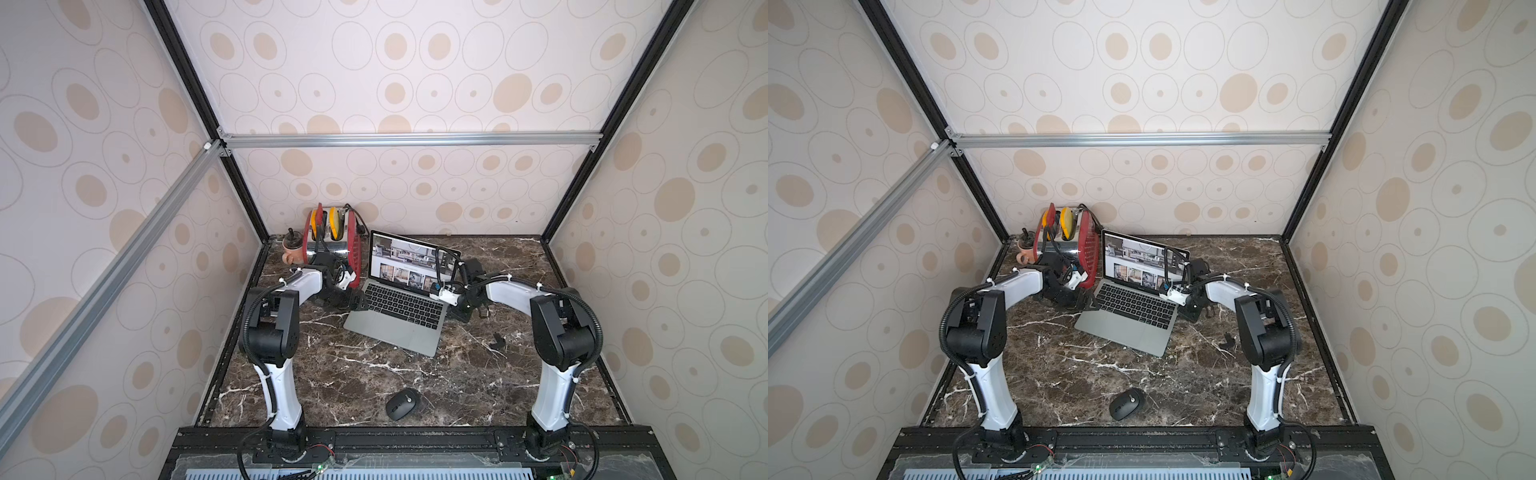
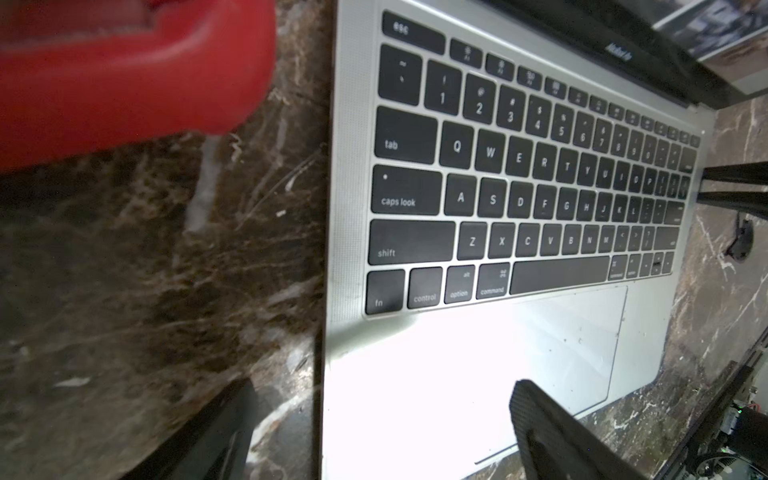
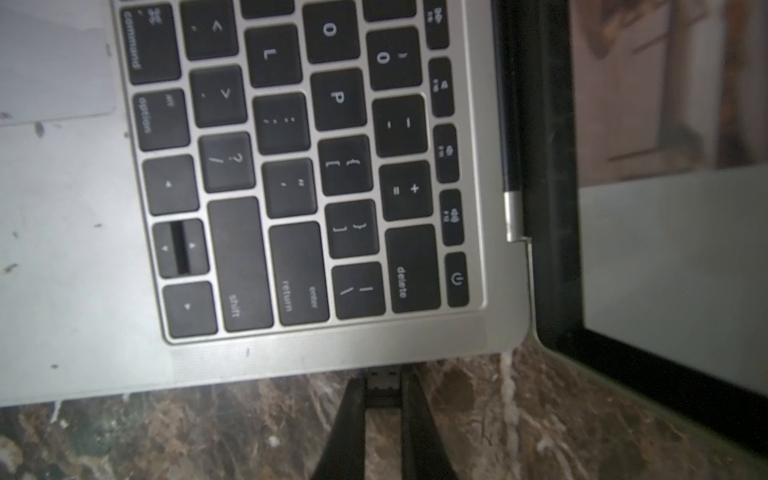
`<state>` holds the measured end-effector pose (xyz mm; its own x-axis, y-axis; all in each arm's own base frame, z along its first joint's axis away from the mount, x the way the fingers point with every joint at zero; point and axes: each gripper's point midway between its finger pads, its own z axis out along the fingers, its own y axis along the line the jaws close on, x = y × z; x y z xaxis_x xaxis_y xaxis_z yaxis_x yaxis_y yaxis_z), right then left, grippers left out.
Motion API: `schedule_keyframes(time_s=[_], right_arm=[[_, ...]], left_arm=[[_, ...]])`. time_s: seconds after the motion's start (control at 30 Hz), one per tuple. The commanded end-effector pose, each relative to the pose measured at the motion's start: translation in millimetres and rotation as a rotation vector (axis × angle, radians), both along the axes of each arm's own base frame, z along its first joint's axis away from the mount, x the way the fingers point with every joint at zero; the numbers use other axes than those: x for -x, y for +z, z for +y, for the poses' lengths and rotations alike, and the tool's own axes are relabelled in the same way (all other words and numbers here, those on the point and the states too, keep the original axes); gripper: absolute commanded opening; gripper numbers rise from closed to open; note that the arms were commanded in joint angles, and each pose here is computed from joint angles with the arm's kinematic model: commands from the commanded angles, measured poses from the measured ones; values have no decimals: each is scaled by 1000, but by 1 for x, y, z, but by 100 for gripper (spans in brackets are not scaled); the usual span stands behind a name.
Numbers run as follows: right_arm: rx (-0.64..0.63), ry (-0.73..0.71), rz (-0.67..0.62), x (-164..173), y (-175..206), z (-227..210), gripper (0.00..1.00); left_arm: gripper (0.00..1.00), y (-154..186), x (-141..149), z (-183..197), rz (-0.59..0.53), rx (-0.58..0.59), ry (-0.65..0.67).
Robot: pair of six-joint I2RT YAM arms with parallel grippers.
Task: Insert the wireless mouse receiver into the laptop
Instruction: Insert the USB plug into the USB port.
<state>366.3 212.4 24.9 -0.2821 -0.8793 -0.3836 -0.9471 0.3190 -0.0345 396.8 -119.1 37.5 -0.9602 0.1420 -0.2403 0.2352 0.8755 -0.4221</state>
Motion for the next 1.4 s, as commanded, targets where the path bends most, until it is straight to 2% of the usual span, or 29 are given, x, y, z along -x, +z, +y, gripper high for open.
schedule_keyframes(time_s=[0.0, 0.37, 0.57, 0.73, 1.07, 1.2, 1.37], right_arm=[[-49, 61, -18, -10, 5, 13, 0], [-55, 110, -59, -16, 6, 17, 0], [-72, 145, -145, -22, 16, 19, 0], [-66, 145, -136, -21, 13, 18, 1], [-50, 124, -71, -5, 7, 13, 17], [-44, 123, -63, 2, 9, 11, 29], [-39, 119, -60, 8, 13, 8, 38]], left_arm=[[97, -30, 18, 12, 126, -45, -1], [97, -36, 24, 8, 172, -16, -22], [96, -37, 28, 6, 182, -10, -31], [96, -35, 30, 5, 177, -6, -31], [97, -33, 29, 5, 173, -1, -24], [97, -33, 27, 4, 170, 3, -19], [97, -31, 27, 4, 166, 8, -15]])
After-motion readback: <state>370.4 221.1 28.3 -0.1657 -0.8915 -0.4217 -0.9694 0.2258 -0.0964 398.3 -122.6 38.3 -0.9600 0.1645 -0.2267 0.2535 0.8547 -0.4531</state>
